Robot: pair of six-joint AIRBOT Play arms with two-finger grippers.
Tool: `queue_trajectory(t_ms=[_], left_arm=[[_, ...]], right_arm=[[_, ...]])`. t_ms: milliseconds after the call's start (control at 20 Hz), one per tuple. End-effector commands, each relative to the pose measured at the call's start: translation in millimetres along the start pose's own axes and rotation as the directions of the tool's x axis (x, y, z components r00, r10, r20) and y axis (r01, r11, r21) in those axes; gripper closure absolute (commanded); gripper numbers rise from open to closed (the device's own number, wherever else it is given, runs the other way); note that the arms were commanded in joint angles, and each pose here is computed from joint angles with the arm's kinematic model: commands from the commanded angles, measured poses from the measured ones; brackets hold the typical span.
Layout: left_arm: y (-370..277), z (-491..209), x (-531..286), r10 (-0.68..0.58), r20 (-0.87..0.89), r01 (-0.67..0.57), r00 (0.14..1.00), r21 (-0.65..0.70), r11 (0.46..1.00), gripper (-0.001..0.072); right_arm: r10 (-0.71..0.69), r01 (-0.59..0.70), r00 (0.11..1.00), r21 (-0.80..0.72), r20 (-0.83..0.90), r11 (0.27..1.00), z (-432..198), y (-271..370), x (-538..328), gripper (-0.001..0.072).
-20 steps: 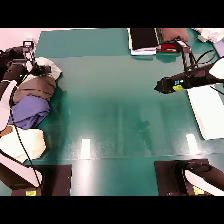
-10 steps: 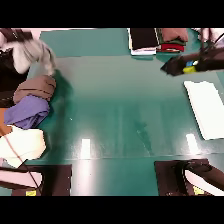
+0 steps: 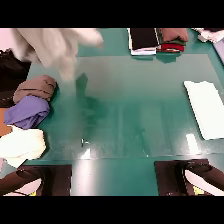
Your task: Fold the shirts.
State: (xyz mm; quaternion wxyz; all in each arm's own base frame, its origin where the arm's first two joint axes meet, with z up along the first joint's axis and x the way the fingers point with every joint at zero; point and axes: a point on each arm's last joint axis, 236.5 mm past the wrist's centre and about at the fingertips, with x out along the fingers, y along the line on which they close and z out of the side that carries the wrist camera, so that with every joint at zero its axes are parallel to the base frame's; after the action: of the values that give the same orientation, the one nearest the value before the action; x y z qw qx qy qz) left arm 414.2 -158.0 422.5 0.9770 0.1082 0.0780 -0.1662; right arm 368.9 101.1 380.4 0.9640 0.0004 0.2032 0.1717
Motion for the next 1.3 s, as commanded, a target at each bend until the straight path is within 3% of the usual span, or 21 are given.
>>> queue_trajectory(t_ms=[0, 100, 150, 200, 250, 300, 450, 550, 650, 1000, 1150, 1250], left_arm=[[-133, -27, -3, -0.336, -0.123, 0.339, 0.934, 0.007, 0.941, 0.0684], [-205, -50, 8, -0.46, -0.186, 0.47, 0.868, 0.015, 0.882, 0.0681], [-236, -63, 11, -0.511, -0.22, 0.525, 0.831, 0.01, 0.851, 0.0641], [-263, -77, 15, -0.553, -0.251, 0.574, 0.795, 0.015, 0.819, 0.0308], [-275, -88, 22, -0.563, -0.276, 0.587, 0.779, 0.009, 0.809, 0.0138], [-275, -96, 28, -0.551, -0.298, 0.58, 0.78, 0.013, 0.814, 0.0139], [-201, -118, 49, -0.415, -0.389, 0.423, 0.822, -0.07, 0.903, 0.0139], [-140, -150, 53, -0.333, -0.502, 0.293, 0.798, -0.159, 0.943, 0.0139], [-102, -188, 51, -0.315, -0.59, 0.214, 0.744, -0.236, 0.948, 0.0139], [-104, -384, -11, -0.355, -0.779, 0.009, 0.517, -0.41, 0.912, 0.0138], [-147, -448, -35, -0.484, -0.764, -0.06, 0.427, -0.558, 0.827, 0.0138], [-170, -462, -32, -0.558, -0.691, -0.1, 0.459, -0.664, 0.741, 0.0139]], right_arm=[[-0.02, 0.022, 0.997, -0.022, 0.076, 1.0, 26, 0, -23, 0.0697], [-0.018, 0.019, 0.998, -0.025, 0.062, 0.999, 24, 1, -27, 0.0697], [-0.016, 0.018, 0.999, -0.026, 0.045, 1.0, 20, 2, -27, 0.0697], [-0.015, 0.016, 0.999, -0.026, 0.028, 1.0, 16, 2, -27, 0.0697], [-0.014, 0.015, 1.0, -0.026, 0.012, 1.0, 12, 2, -27, 0.0697], [-0.014, 0.013, 1.0, -0.027, 0.0, 1.0, 9, 2, -27, 0.0697], [-0.012, 0.012, 1.0, -0.026, -0.017, 1.0, 5, 3, -27, 0.0697], [-0.012, 0.012, 1.0, -0.026, -0.017, 1.0, 5, 3, -27, 0.0697], [-0.012, 0.012, 1.0, -0.026, -0.017, 1.0, 5, 3, -26, 0.0697], [-0.011, 0.011, 1.0, -0.026, -0.017, 1.0, 5, 3, -26, 0.0697], [-0.011, 0.011, 1.0, -0.026, -0.018, 1.0, 5, 3, -26, 0.0697], [-0.011, 0.011, 1.0, -0.026, -0.018, 1.0, 5, 3, -26, 0.0697]])
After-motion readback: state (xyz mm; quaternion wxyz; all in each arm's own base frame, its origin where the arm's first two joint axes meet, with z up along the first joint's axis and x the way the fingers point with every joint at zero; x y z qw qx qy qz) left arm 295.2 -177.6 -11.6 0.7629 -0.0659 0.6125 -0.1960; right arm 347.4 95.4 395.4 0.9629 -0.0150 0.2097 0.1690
